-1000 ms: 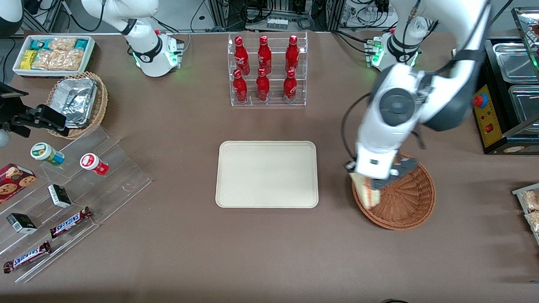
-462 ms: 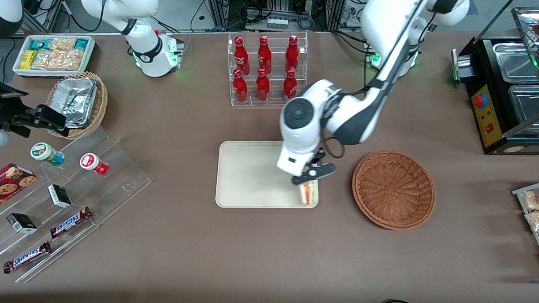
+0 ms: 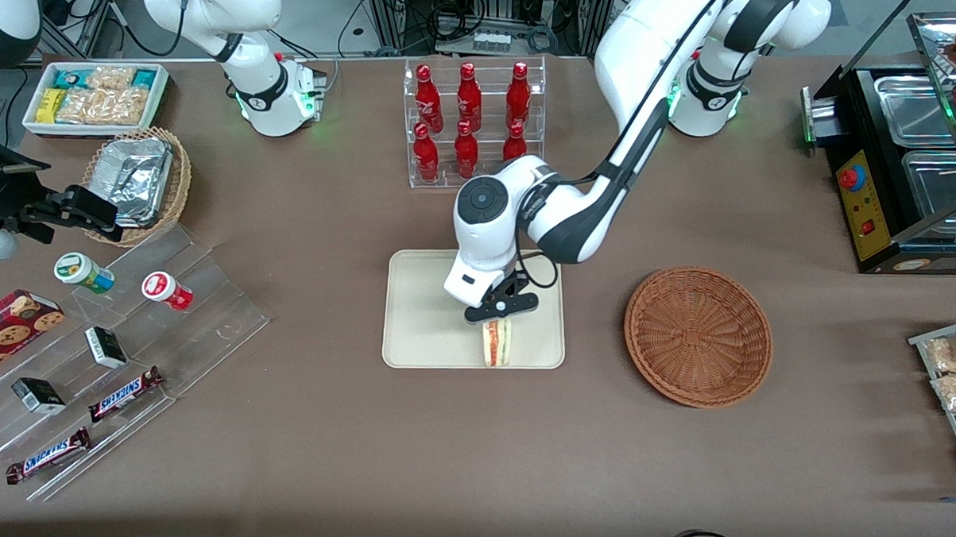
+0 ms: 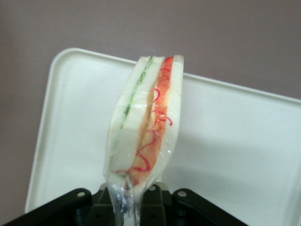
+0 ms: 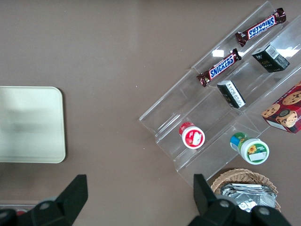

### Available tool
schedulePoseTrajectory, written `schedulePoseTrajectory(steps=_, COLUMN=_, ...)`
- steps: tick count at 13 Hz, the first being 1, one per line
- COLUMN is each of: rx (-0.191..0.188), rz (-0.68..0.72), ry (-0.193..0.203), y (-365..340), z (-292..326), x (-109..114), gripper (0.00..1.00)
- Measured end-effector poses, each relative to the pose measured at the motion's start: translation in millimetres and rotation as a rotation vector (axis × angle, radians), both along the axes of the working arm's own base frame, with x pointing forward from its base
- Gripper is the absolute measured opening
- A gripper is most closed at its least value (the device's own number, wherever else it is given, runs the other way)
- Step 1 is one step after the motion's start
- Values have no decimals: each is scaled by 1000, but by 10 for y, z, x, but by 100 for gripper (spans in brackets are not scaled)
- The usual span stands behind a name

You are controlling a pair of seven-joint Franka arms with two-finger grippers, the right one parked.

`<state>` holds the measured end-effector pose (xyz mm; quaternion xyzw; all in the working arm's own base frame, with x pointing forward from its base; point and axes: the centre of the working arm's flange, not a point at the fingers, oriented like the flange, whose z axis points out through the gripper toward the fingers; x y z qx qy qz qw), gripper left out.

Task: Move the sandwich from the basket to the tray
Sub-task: 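Lower the sandwich onto the cream tray and open the left gripper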

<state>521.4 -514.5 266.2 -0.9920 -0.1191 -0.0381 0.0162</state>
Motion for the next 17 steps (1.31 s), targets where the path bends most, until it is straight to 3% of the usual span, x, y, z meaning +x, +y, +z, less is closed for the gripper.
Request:
schedulePoseTrajectory(steps=5, rx=19, rz=-51, ry=18, y=-268, z=-249, x=-276, gripper=13)
schedulePoseTrajectory(steps=15, rx=26, rz=-23, ry=22, y=-311, z=-315, x=-339, gripper=13)
schedulePoseTrajectory(steps=17, rx=27, rz=-23, ry=22, y=-309, z=-323, x=-338, gripper=31)
